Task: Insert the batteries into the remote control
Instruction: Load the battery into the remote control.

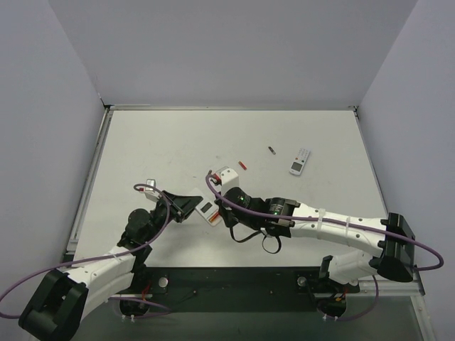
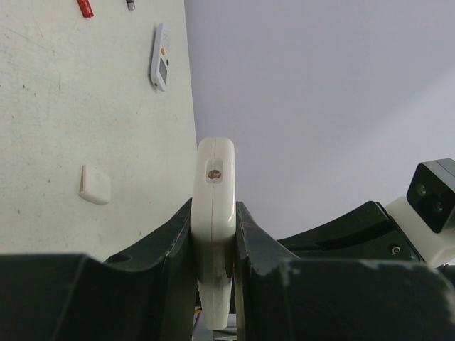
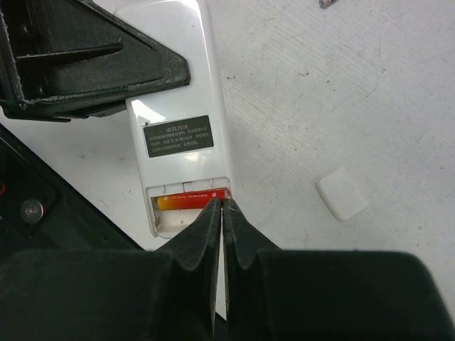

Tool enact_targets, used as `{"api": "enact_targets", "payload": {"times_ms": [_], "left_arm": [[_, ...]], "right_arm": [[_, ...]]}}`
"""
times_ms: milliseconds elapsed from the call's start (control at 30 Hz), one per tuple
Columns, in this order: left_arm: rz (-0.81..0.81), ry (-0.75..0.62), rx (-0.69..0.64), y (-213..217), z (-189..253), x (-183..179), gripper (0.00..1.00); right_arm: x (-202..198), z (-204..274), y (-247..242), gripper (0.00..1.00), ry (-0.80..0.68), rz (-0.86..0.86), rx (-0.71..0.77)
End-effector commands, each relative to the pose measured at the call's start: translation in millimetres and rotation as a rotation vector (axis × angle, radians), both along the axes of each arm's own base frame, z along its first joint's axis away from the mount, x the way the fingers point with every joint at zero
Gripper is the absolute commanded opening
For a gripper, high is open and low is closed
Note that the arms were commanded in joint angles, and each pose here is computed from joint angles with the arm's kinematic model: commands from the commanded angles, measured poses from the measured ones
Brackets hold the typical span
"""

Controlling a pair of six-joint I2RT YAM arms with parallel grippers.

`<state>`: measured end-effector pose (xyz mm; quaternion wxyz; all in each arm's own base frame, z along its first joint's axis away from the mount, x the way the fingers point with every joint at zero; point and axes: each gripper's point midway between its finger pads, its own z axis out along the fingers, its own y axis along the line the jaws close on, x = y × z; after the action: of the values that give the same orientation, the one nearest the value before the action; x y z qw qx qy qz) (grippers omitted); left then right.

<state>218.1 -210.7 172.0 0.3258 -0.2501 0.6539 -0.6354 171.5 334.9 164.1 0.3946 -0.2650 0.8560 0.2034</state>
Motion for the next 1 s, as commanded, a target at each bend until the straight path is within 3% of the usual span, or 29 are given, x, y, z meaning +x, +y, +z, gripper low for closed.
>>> {"api": "enact_targets", "payload": {"times_ms": [0, 467, 667, 800, 967], "left_arm": [[0.009, -0.167, -0.135, 5.2, 54.1, -5.8, 0.0], [0.012, -0.228, -0.149, 8.2, 65.8, -10.6, 0.0], [0.028, -0.199, -0.037, 7.2, 40.8, -5.8, 0.0], [0.056, -0.188, 0.056, 10.5, 19.1, -1.7, 0.0], [0.068, -0.175, 0.079, 12.2, 12.0, 1.3, 0.0]], "right_arm": [[-16.7, -7.8, 19.4, 0.0, 0.089, 0.077, 0.012], [-16.9, -18.1, 21.8, 0.0, 0.132, 0.084, -0.004], [-20.9, 7.8, 29.1, 0.0, 0.083, 0.17, 0.05], [-27.7, 32.0, 28.8, 0.12, 0.057, 0.228, 0.099], [-20.6, 51.5, 12.5, 0.26, 0.026, 0.193, 0.133]]}}
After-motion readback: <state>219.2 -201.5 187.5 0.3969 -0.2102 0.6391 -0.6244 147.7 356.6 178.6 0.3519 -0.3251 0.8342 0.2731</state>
